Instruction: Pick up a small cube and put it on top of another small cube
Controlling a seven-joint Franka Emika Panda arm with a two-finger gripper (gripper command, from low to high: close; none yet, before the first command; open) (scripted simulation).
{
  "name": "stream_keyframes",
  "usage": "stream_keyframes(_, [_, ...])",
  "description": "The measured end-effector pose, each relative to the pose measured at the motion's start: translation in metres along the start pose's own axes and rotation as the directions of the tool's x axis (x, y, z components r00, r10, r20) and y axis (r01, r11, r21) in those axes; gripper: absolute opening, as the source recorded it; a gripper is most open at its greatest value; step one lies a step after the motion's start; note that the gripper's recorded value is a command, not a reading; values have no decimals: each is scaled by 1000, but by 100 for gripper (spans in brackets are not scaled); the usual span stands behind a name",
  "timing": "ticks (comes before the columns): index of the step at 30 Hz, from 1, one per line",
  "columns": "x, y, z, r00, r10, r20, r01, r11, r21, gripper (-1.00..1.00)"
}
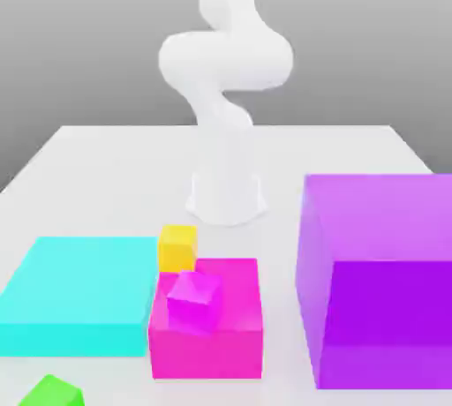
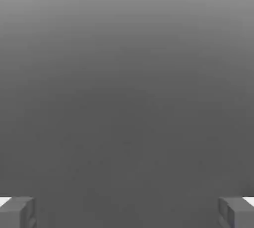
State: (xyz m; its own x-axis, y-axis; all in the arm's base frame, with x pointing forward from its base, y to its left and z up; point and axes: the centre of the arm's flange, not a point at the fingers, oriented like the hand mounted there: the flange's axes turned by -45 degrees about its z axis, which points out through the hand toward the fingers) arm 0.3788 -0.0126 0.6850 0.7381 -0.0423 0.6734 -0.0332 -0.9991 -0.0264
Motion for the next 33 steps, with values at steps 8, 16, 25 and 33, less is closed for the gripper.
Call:
stream_keyframes(8, [-1, 47, 135, 977, 98, 190, -93, 995, -34, 0])
stream_keyframes(16, [-41, 102, 263, 910, 203, 361, -179, 979, -100, 0])
stream_keyframes(25, [-131, 168, 389, 789, 323, 523, -252, 946, -205, 0])
stream_keyframes(33, [-234, 209, 479, 688, 395, 609, -276, 918, -284, 0])
